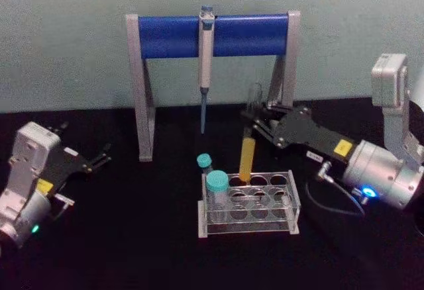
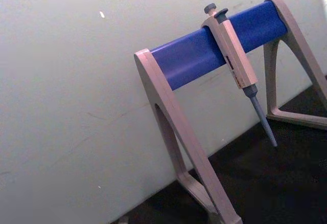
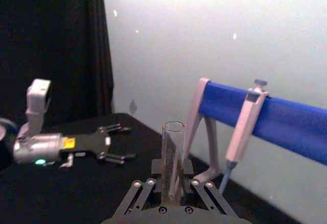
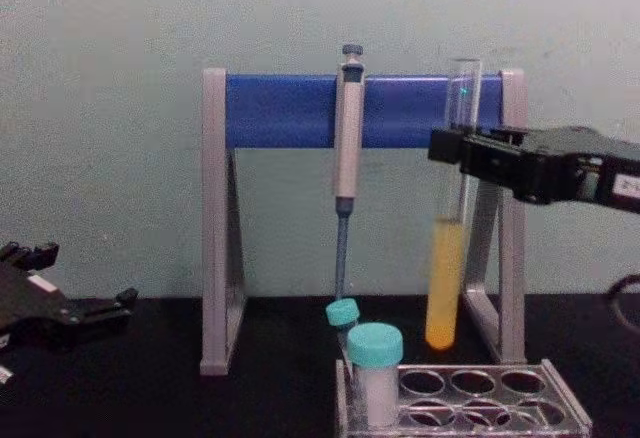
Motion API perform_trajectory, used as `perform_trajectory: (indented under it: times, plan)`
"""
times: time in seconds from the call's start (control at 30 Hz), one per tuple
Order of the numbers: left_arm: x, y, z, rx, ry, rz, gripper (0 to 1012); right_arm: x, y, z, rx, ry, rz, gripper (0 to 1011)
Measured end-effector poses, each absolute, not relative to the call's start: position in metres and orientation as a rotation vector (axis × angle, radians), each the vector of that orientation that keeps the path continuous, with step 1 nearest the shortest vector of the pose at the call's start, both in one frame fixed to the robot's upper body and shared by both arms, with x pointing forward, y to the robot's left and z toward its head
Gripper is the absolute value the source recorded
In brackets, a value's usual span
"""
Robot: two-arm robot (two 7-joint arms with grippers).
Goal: Pick up the test tube from the test tube rack, shake it, then place it back into the test tube rack.
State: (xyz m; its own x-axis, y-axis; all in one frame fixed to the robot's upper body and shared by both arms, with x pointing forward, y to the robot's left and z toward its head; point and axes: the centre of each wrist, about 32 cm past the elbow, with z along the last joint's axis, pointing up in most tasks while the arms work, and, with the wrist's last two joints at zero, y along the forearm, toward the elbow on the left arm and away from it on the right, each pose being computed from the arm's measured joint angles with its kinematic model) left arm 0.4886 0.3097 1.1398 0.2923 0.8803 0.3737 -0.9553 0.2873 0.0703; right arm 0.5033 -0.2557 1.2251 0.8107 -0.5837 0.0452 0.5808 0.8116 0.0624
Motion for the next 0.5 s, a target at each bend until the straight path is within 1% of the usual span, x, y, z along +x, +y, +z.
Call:
perform_trajectory:
  times: [0.2,0.5]
  plan:
    - [0.489,0.31,1.14,0.305,-0.285,1.248,1001,0.515,-0.253,1.226,0.051,-0.082,-0.667,230]
    - [0.489,0.31,1.14,0.304,-0.285,1.248,1001,0.519,-0.256,1.226,0.05,-0.09,-0.704,230]
